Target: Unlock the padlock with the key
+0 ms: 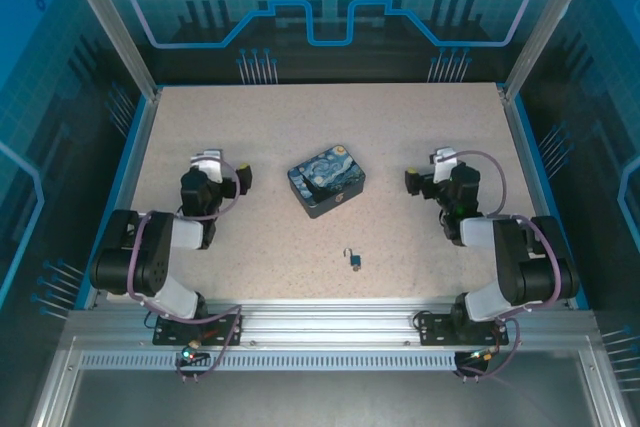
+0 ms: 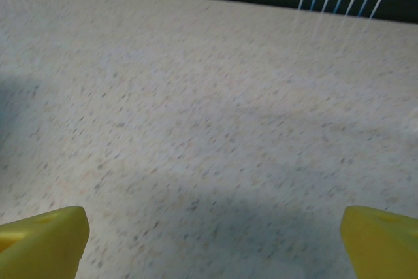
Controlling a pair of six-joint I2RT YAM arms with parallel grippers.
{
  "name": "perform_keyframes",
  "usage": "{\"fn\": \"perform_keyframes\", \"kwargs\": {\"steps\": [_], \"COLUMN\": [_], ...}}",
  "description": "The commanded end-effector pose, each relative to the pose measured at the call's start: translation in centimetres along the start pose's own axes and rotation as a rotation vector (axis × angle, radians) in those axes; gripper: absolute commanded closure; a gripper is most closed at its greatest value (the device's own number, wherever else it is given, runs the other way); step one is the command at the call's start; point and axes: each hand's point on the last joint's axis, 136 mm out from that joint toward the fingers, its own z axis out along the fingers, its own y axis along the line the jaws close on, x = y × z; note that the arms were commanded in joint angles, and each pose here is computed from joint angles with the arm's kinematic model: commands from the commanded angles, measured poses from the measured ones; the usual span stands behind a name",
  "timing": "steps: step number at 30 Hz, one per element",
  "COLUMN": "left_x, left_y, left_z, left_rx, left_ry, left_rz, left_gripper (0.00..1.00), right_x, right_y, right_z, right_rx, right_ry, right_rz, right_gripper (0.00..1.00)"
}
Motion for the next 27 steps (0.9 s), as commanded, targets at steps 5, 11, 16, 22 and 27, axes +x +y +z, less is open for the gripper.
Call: {"fn": "perform_keyframes", "kwargs": {"steps": [5,11,16,22,27], "left_x": [0.65,0.60,0.60,0.65,0.61], "left_y": [-0.08,-0.10,-0.11,-0.10,-0.13], "left_z": [-0.06,-0.06,-0.05,-0.05,-0.06], "left_rx": [0.019,0.019,0.019,0.019,0.020], "left_ry": [0.038,0.036,0.036,0.038,0.036], "left_rz": [-0.015,-0.015,-0.015,-0.015,-0.015], "left_gripper": [0.01,0.01,0.01,0.01,0.01], "right_x": [0.50,0.49,0.49,0.49,0.48], "right_y": [0.43,0.43,0.46,0.41,0.48], "right_z": [0.21,0.20,0.20,0.22,0.21], "right_rx": [-0.005,-0.005,-0.005,-0.004,-0.005], "right_ry": [0.028,0.028,0.028,0.029,0.028], "right_rz": [0.004,0.004,0.004,0.004,0.004], "right_gripper": [0.00,0.00,0.00,0.00,0.00]}}
